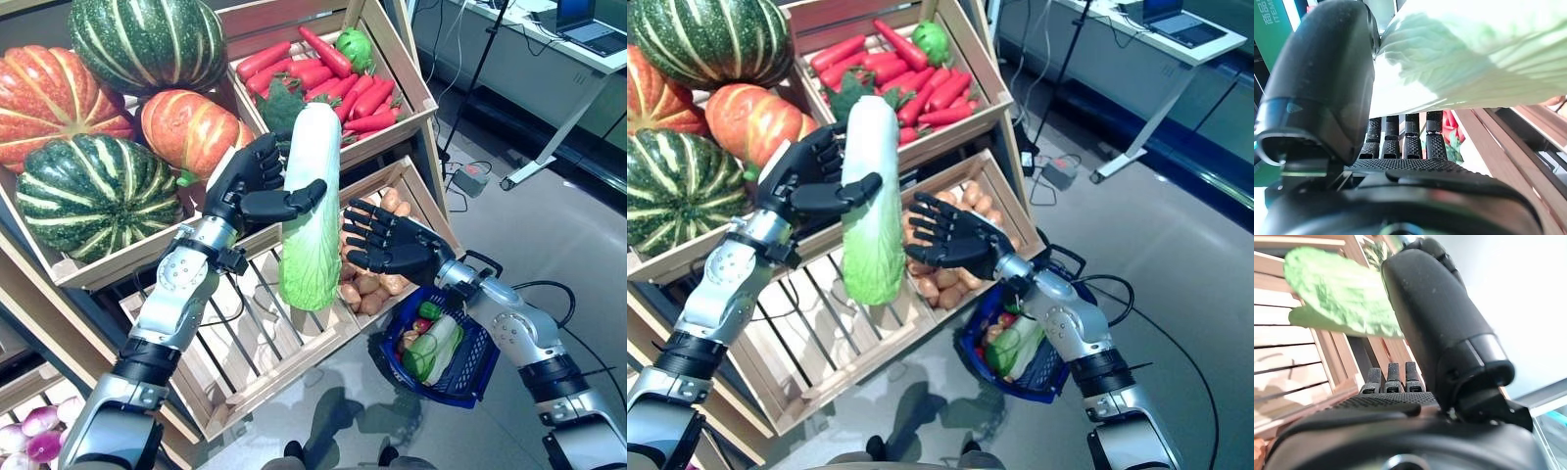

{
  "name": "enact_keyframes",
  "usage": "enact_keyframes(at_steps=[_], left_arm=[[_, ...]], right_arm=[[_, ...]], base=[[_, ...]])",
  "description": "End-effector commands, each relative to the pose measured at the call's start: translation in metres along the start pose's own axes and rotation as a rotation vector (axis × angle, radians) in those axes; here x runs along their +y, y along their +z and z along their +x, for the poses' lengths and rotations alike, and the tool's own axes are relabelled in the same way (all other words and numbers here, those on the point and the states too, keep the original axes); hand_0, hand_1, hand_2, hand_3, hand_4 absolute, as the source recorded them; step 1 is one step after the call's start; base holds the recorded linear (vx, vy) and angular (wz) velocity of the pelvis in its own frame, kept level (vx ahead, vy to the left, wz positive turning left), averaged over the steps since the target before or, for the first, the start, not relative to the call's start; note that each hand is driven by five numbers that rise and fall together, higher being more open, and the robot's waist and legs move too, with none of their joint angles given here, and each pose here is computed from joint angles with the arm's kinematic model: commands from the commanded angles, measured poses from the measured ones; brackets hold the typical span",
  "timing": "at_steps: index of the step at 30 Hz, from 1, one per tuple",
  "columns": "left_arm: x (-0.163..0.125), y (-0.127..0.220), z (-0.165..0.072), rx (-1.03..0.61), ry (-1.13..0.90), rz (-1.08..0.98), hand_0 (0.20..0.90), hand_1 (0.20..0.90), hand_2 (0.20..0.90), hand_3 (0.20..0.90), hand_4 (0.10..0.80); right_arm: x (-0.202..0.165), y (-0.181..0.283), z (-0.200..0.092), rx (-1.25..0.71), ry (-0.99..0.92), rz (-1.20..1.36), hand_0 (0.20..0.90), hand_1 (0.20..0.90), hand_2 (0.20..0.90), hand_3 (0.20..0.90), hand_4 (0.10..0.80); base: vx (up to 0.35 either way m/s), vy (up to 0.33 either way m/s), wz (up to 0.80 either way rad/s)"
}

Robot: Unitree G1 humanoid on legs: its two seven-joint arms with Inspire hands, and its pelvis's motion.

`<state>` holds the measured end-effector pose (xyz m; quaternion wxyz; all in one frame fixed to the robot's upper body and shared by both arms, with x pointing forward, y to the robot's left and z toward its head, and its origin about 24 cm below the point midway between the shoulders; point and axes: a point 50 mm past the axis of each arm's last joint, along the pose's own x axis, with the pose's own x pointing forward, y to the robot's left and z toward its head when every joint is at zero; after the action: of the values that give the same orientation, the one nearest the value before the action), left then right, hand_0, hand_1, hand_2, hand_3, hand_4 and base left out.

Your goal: Put vegetables into the basket

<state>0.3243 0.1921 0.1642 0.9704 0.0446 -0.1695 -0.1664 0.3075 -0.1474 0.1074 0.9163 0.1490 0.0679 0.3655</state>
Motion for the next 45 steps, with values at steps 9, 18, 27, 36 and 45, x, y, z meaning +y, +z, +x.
enact_keyframes(at_steps=[9, 18, 27, 36, 45], left_arm=[[-0.030, 0.051, 0.021, -0.344, -0.103, -0.011, 0.300, 0.300, 0.300, 0.300, 0.400], [-0.056, 0.052, 0.023, -0.380, -0.203, -0.108, 0.300, 0.300, 0.300, 0.300, 0.400], [-0.093, 0.038, 0.021, -0.339, -0.335, -0.244, 0.300, 0.300, 0.300, 0.300, 0.400], [-0.103, 0.002, 0.006, -0.197, -0.364, -0.343, 0.300, 0.300, 0.300, 0.300, 0.400], [-0.092, -0.016, -0.007, -0.141, -0.330, -0.330, 0.300, 0.300, 0.300, 0.300, 0.400]], right_arm=[[0.036, 0.000, 0.021, -0.044, 0.215, 0.089, 0.900, 0.900, 0.900, 0.900, 0.800], [0.048, -0.006, 0.031, -0.034, 0.244, 0.132, 0.900, 0.900, 0.900, 0.900, 0.800], [0.060, 0.004, 0.047, -0.118, 0.249, 0.203, 0.900, 0.900, 0.900, 0.900, 0.800], [0.058, 0.034, 0.050, -0.267, 0.236, 0.200, 0.300, 0.300, 0.300, 0.300, 0.400], [0.043, 0.037, 0.040, -0.278, 0.172, 0.206, 0.300, 0.300, 0.300, 0.300, 0.400]], base=[[0.003, -0.002, -0.04], [0.003, 0.000, -0.01], [0.000, 0.000, 0.00], [0.002, -0.001, 0.00], [0.000, 0.000, 0.00]])
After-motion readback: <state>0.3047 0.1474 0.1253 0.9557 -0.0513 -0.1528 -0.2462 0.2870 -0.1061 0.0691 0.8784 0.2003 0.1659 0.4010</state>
